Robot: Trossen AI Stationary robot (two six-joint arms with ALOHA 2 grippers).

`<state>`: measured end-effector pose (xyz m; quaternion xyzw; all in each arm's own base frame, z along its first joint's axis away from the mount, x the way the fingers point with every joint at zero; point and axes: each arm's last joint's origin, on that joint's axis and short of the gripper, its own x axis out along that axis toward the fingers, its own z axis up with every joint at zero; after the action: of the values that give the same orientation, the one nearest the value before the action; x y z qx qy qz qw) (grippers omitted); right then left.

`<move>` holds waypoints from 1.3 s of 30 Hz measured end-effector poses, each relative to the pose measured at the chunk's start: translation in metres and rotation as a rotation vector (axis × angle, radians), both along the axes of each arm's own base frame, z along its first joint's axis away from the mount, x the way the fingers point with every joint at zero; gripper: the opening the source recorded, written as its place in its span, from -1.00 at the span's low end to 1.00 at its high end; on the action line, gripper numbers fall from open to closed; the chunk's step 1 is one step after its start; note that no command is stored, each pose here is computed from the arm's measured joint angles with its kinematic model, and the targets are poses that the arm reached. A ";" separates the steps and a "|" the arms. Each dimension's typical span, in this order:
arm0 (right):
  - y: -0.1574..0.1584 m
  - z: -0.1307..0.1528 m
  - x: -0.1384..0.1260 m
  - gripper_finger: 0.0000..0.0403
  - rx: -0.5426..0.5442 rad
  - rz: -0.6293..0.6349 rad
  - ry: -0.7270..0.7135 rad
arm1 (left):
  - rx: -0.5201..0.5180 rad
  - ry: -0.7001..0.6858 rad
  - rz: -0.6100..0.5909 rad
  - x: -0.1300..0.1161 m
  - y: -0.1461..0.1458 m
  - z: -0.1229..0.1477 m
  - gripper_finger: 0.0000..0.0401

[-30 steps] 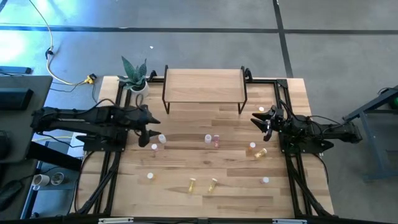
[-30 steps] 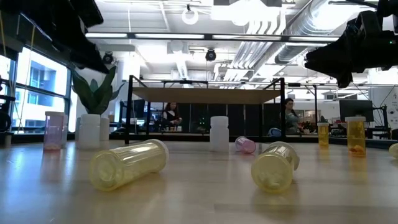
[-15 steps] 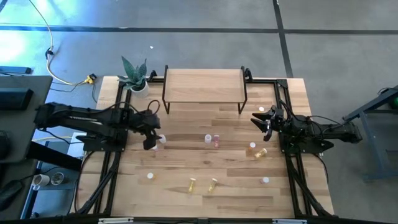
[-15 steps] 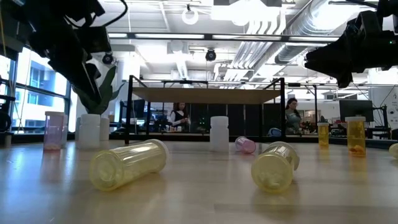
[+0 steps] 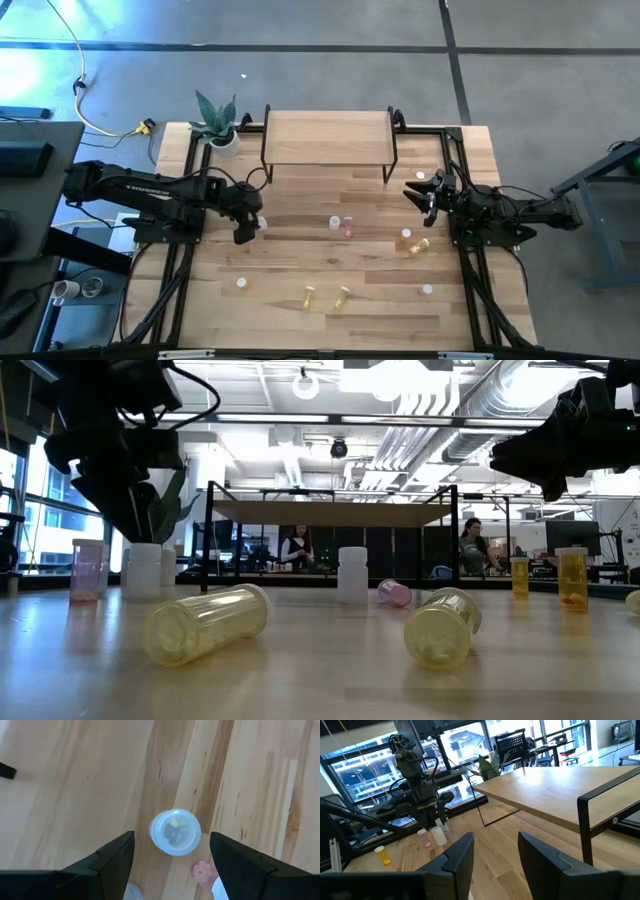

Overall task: Pick and place medicine bottles onto shelf by color
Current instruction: Put the middle white pill bottle on the shelf

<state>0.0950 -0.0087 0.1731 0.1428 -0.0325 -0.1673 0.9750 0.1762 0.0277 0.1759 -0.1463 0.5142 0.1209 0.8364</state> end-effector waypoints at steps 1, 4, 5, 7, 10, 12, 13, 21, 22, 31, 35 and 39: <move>0.000 0.000 0.000 -0.28 0.000 0.000 0.000 | 0.000 0.005 -0.003 0.001 0.000 -0.001 0.25; 0.000 0.000 0.000 -0.28 0.000 0.000 0.000 | 0.002 -0.005 -0.017 0.005 -0.002 -0.003 0.25; 0.000 0.000 0.000 -0.28 0.000 0.000 0.000 | 0.004 -0.014 -0.023 0.007 -0.003 -0.003 0.25; 0.000 0.000 0.000 -0.28 0.000 0.000 0.000 | 0.012 -0.027 -0.031 0.011 -0.004 -0.004 0.25; 0.000 0.000 0.000 -0.28 0.000 0.000 0.000 | 0.045 -0.004 -0.025 0.013 -0.005 -0.008 0.25; 0.000 0.000 0.000 -0.28 0.000 0.000 0.000 | 0.047 0.014 -0.018 0.013 -0.006 -0.010 0.25; 0.000 0.000 0.000 -0.28 0.000 0.000 0.000 | 0.043 0.017 -0.013 0.014 -0.006 -0.011 0.25; 0.000 0.000 0.000 -0.28 0.000 0.000 0.000 | 0.070 0.044 -0.014 0.016 -0.010 -0.016 0.14; 0.000 0.000 0.000 -0.28 0.000 0.000 0.000 | 0.069 0.044 -0.015 0.016 -0.010 -0.016 0.09; 0.000 0.000 0.000 -0.28 0.000 0.000 0.000 | 0.071 0.040 -0.021 0.016 -0.011 -0.015 -0.31; 0.000 0.000 0.000 -0.28 0.000 0.000 0.000 | 0.070 0.039 -0.022 0.016 -0.011 -0.015 -0.37; 0.000 0.000 0.000 -0.28 0.000 0.000 0.000 | 0.066 0.037 -0.020 0.017 -0.011 -0.013 -0.33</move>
<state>0.0950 -0.0087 0.1732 0.1428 -0.0325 -0.1673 0.9750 0.1932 0.0169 0.1628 -0.1113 0.5268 0.1321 0.8322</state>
